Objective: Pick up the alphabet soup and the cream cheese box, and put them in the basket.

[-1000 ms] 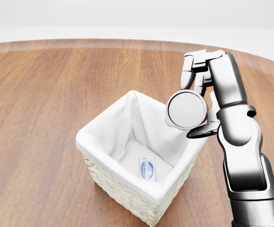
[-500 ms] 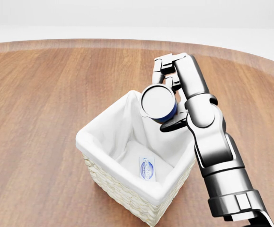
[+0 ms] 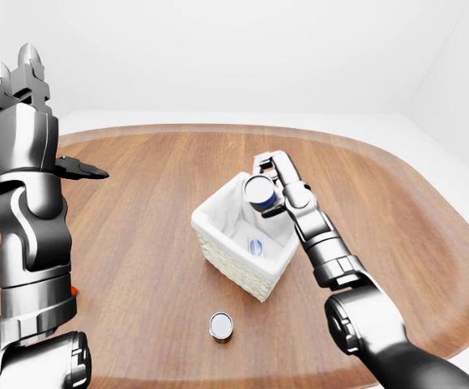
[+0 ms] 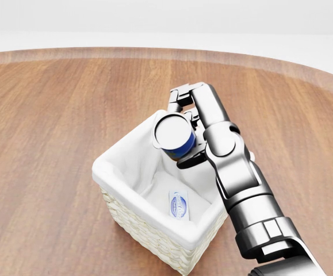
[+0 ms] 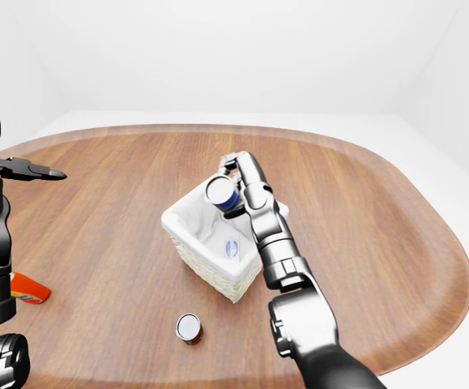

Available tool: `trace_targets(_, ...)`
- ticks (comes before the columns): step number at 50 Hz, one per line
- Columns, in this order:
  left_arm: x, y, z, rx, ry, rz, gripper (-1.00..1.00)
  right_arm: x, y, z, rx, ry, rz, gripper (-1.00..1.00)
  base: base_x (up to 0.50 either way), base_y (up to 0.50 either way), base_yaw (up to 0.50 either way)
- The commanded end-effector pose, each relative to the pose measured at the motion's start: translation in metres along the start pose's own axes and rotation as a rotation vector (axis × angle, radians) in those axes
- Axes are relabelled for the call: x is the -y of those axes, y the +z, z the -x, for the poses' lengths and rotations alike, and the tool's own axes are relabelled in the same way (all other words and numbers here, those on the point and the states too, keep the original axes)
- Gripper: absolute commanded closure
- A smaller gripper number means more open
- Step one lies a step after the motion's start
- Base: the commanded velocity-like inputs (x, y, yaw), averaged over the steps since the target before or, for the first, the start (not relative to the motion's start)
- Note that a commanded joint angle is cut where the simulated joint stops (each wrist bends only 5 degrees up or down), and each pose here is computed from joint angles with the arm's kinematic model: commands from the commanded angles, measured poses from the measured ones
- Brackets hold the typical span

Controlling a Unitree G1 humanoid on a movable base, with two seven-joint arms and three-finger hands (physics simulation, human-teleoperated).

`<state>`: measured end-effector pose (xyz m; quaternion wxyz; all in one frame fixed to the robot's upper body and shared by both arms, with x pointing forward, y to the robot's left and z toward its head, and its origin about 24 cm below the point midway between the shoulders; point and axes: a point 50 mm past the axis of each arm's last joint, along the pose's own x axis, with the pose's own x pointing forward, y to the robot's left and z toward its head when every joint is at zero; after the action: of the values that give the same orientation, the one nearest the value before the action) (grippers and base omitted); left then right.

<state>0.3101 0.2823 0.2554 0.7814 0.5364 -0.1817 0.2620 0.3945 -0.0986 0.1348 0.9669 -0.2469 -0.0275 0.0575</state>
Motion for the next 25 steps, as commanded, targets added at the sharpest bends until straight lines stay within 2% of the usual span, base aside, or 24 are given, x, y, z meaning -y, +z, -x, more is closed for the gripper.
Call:
trace_targets(1, -0.0005, 0.0000, 0.0002, 0.000, 0.002, 0.001, -1.00, -0.0068, 0.0000, -0.0023, -0.020, 0.002, -0.050, 1.00, 0.00, 0.00, 0.00)
trace_targets(23, 0.0003, -0.0005, 0.0003, -0.002, 0.000, 0.002, -1.00, -0.0113, 0.0012, -0.0022, -0.018, 0.018, -0.033, 0.98, 0.00, 0.00, 0.00)
trace_targets(24, -0.0008, 0.0006, 0.0002, 0.003, 0.000, 0.000, -1.00, -0.0112, 0.0008, -0.0022, -0.020, 0.018, -0.029, -0.18, 0.00, 0.00, 0.00)
trace_targets(25, -0.0004, 0.0003, 0.0002, 0.002, 0.000, 0.000, -1.00, -0.0109, 0.0004, -0.0022, -0.020, 0.016, -0.021, -1.00, 0.00, 0.00, 0.00)
